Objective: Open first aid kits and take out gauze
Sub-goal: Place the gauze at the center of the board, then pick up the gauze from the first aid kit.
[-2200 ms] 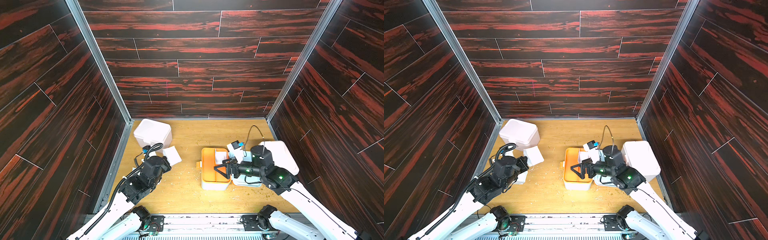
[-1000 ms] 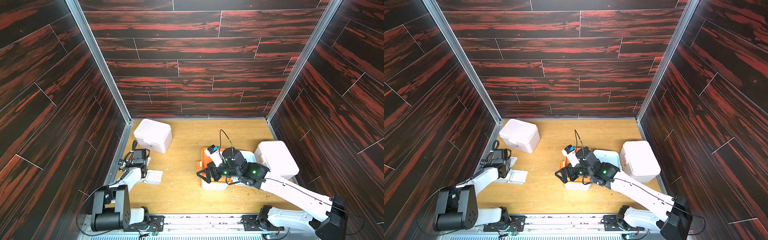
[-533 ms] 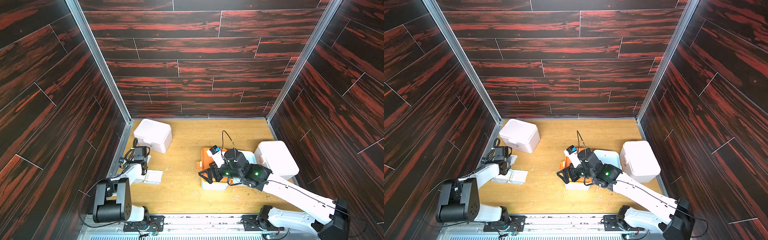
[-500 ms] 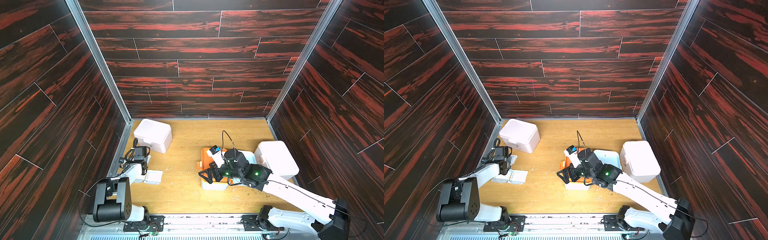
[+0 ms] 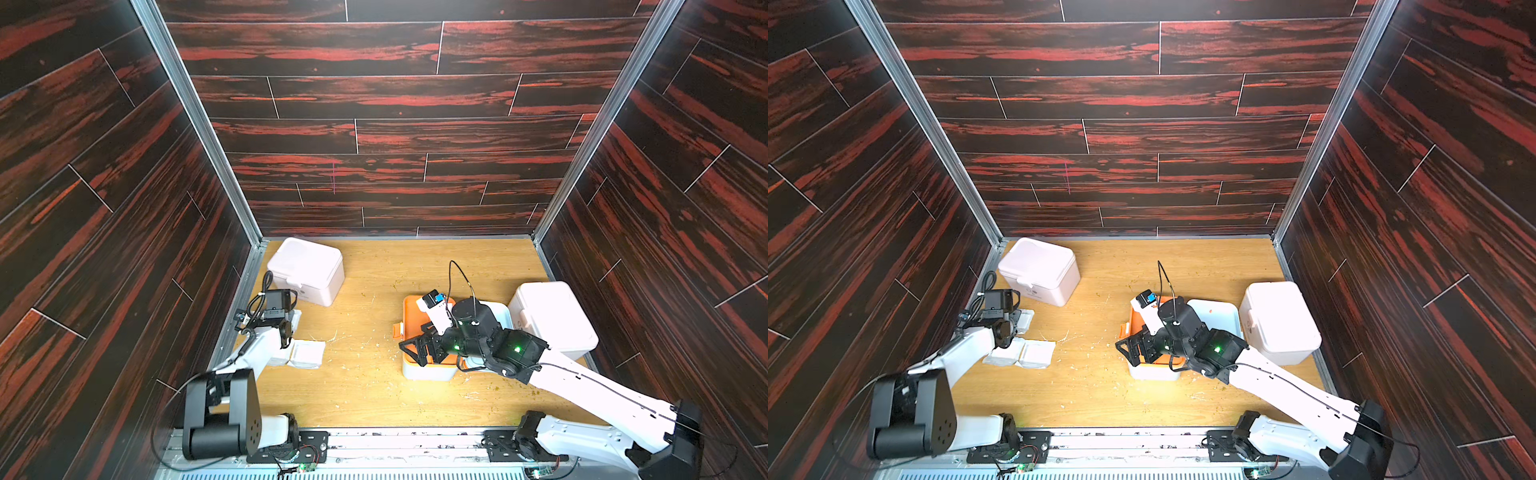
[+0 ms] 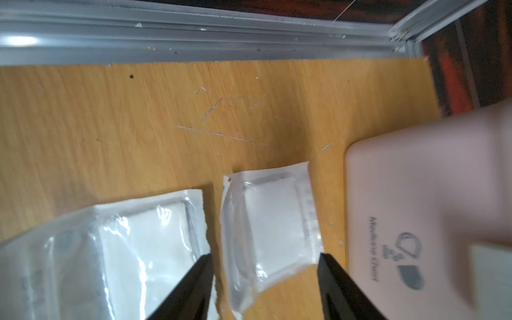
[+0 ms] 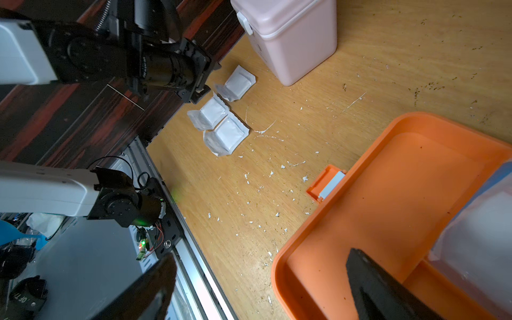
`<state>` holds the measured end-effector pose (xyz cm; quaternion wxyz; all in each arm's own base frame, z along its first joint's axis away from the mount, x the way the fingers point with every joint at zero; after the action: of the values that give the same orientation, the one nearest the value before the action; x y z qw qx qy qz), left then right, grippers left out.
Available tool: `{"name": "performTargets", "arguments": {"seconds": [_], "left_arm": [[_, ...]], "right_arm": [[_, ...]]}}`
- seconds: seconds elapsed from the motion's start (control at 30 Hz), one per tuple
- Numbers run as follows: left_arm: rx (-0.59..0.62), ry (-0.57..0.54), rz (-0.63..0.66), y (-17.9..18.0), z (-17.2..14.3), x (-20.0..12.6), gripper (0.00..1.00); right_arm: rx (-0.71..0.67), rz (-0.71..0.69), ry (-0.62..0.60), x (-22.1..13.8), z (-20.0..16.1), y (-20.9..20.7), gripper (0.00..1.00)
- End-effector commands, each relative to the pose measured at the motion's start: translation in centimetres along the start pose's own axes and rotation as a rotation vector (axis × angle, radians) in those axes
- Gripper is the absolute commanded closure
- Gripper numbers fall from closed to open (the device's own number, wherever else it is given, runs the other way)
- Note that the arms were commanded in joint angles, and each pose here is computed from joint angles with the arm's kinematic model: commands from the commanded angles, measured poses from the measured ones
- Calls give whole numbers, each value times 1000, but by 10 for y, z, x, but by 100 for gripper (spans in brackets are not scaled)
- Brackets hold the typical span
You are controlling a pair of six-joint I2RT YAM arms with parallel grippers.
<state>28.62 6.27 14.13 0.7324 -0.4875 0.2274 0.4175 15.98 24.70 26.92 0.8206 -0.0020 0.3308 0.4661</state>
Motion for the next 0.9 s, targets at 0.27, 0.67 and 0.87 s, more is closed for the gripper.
{"name": "performTargets", "arguments": {"seconds": [0.27,0.67,0.87], "left_arm": [[142,139,-321,-32,-10,-92,0],[461,402,-543,-56,-107,-164,0],[629,461,-610,-64,-152,-191,0]], "right_arm": [[25,-30,-127,-27,12,2,1],[40,-167,-115,-33,0,-14,1],[8,-278,-224,-63,4,-22,1]]}}
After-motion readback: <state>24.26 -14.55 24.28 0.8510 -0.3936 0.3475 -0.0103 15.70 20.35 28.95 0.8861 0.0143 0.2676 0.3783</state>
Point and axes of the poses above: each gripper's point midway between its finger pads, its own x axis out along the fingers, its own y axis along the line the jaws close on, z = x × y, the point moved 7 cm from there along -x, back along the fingers, and after that the axes turned 6 degrees about -x, right-handed, at the moved point
